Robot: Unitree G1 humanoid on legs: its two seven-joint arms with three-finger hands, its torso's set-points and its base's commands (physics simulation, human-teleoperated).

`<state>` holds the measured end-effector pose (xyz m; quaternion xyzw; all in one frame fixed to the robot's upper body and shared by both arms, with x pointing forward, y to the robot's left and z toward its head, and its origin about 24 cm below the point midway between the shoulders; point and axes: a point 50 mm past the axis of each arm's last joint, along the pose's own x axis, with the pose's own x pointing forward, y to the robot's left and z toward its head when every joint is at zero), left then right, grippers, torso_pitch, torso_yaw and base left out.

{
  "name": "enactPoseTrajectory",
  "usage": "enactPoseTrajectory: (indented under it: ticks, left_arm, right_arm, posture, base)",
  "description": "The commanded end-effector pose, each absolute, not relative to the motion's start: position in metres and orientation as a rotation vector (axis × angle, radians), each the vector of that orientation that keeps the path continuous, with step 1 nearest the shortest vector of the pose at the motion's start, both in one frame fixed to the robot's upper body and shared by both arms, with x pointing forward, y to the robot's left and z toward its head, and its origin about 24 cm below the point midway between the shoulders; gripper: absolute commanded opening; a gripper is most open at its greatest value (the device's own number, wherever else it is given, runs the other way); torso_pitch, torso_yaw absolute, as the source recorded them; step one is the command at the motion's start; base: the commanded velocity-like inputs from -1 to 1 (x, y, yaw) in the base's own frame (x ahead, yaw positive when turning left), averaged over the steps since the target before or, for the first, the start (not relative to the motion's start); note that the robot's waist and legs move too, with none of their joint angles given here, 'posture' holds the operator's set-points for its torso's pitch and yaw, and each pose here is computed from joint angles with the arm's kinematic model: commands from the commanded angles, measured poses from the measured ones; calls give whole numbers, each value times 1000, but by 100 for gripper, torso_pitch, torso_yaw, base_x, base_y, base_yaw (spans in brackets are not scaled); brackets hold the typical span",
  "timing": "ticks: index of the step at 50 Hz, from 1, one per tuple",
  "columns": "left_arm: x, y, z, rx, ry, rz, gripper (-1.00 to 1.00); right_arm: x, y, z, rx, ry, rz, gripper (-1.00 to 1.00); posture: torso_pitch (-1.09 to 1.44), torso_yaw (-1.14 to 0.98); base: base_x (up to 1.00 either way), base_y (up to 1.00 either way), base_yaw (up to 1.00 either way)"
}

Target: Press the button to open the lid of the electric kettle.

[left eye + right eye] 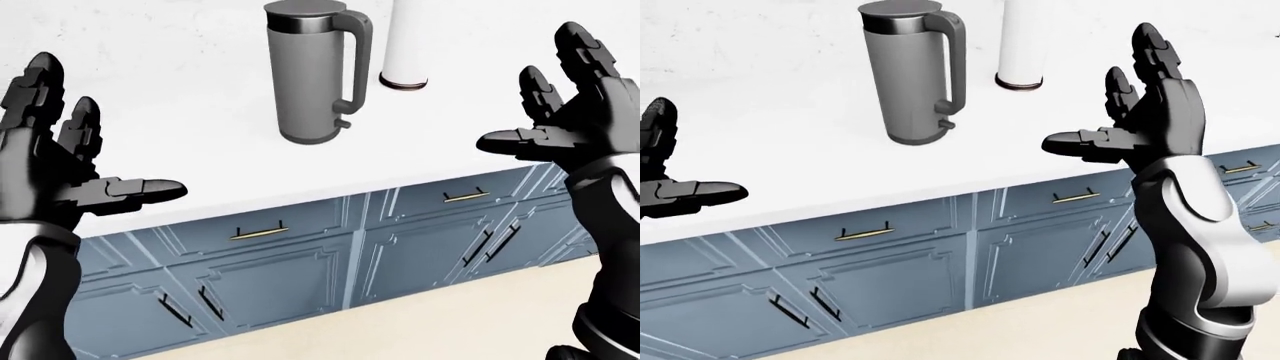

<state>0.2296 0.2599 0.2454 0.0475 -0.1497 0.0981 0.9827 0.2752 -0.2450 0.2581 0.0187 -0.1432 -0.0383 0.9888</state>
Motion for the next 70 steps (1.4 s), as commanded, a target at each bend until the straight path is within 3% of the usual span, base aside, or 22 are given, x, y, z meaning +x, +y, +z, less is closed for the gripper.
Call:
enactPoseTrajectory:
  ticks: [1,50,70]
  left_arm:
    - [221,262,263,128,-405,230,100]
    - [220,263,266,133,-411,232,100]
    - [218,265,268,199,-444,270,100]
  right_arm:
    - [268,-241,279,17,-401,-56,100]
    - [271,-243,278,26,-398,-75,100]
    - [271,-242,276,22,-399,-71,100]
  posture:
    - [0,0]
    - [0,0]
    - [0,0]
  base:
    - [27,16,0]
    - [21,5,0]
    - [0,-26,0]
